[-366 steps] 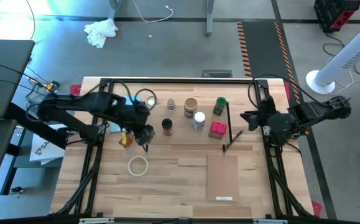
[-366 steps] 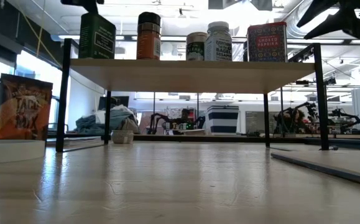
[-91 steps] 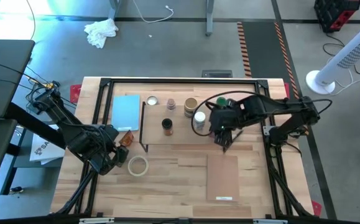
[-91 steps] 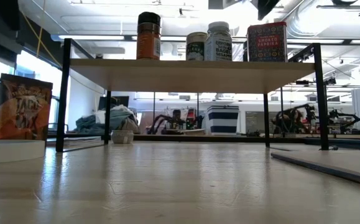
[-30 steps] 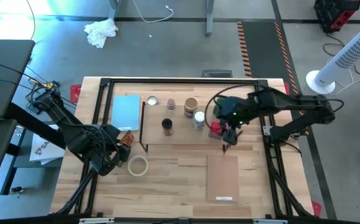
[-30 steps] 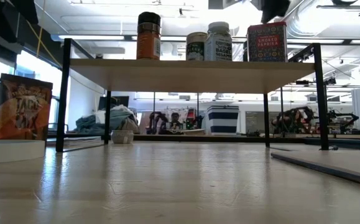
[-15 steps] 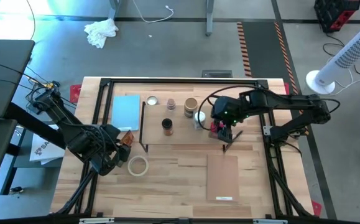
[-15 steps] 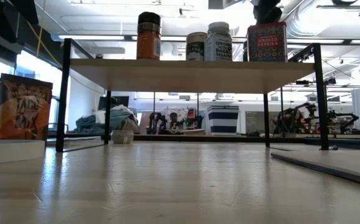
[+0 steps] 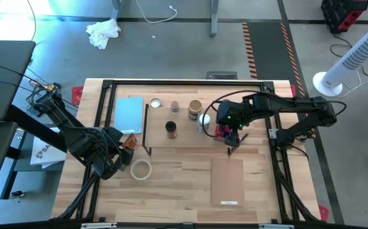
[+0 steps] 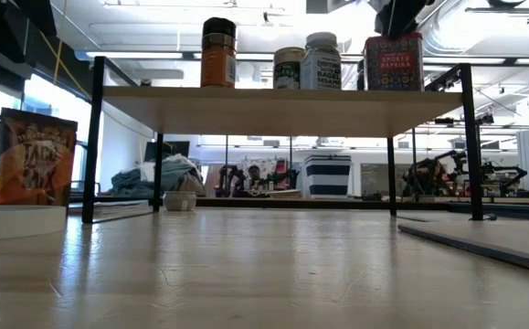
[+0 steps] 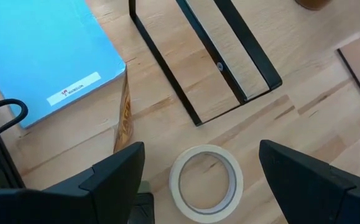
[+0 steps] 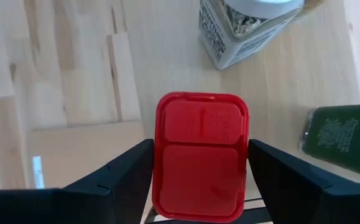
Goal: Shelf spices
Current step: Remove the red seasoning can from the shelf
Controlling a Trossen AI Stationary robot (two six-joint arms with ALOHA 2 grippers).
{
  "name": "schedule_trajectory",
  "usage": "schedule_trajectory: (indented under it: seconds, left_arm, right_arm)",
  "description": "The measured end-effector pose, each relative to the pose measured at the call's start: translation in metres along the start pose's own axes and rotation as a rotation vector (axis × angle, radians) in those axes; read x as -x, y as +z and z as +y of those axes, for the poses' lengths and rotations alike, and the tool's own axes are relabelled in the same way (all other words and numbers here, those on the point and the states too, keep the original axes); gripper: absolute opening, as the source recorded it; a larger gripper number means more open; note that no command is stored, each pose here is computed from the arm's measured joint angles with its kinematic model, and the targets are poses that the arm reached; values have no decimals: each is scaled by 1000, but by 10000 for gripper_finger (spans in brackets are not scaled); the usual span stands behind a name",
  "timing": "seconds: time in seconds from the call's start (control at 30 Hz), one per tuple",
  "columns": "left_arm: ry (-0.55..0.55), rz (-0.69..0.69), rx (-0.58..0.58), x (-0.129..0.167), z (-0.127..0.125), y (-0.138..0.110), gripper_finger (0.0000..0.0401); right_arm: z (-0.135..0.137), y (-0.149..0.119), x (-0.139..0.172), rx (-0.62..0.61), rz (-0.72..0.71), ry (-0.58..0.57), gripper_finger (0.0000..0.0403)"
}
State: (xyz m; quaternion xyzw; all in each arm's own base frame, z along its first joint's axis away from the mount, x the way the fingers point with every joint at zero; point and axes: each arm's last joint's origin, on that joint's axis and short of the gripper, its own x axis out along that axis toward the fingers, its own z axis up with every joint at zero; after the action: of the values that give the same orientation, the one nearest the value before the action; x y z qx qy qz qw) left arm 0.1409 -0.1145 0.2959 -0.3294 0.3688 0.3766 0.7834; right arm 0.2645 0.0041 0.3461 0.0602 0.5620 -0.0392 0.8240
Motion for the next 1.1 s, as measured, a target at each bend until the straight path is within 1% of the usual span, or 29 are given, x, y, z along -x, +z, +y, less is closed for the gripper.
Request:
schedule_trajectory:
  seconds: [0.1,0.23,0.4,0.47,0.5,0.53,0.57,0.67,0.8,0.9,1.0,1.1]
  left_arm:
    - [0,0,-5,0,0,0,314]
    - [0,0,-7,0,0,0,314]
    - [1,4,-6,0,0,0,314]
    - [1,6,-6,0,0,0,314]
    - [1,6,-7,0,0,0,314]
    - [1,6,-6,0,0,0,314]
    - [1,6,-6,0,0,0,314]
    - [0,3,-6,0,0,0,314]
    - [-3,-8,7,0,0,0,314]
    - [-6,-14,13,0,0,0,314]
    - [-7,-20,12,0,0,1,314]
    - [-3,-22,10,0,0,1,314]
  right_arm:
    - [0,1,-6,0,32,-21,256]
    - [0,6,-23,3,101,-32,256]
    - [1,11,-36,4,133,-33,254]
    - [1,10,-36,1,139,-34,238]
    - [1,9,-34,-6,143,-35,223]
    - [1,7,-31,-24,149,-35,203]
    - [1,5,-28,-37,153,-35,193]
    - [-1,-5,-11,-102,144,-32,194]
    - [4,-26,19,-218,124,22,194]
    - [12,-49,44,-300,123,54,194]
    - [23,-67,59,-350,133,66,194]
    - [31,-77,70,-397,75,79,194]
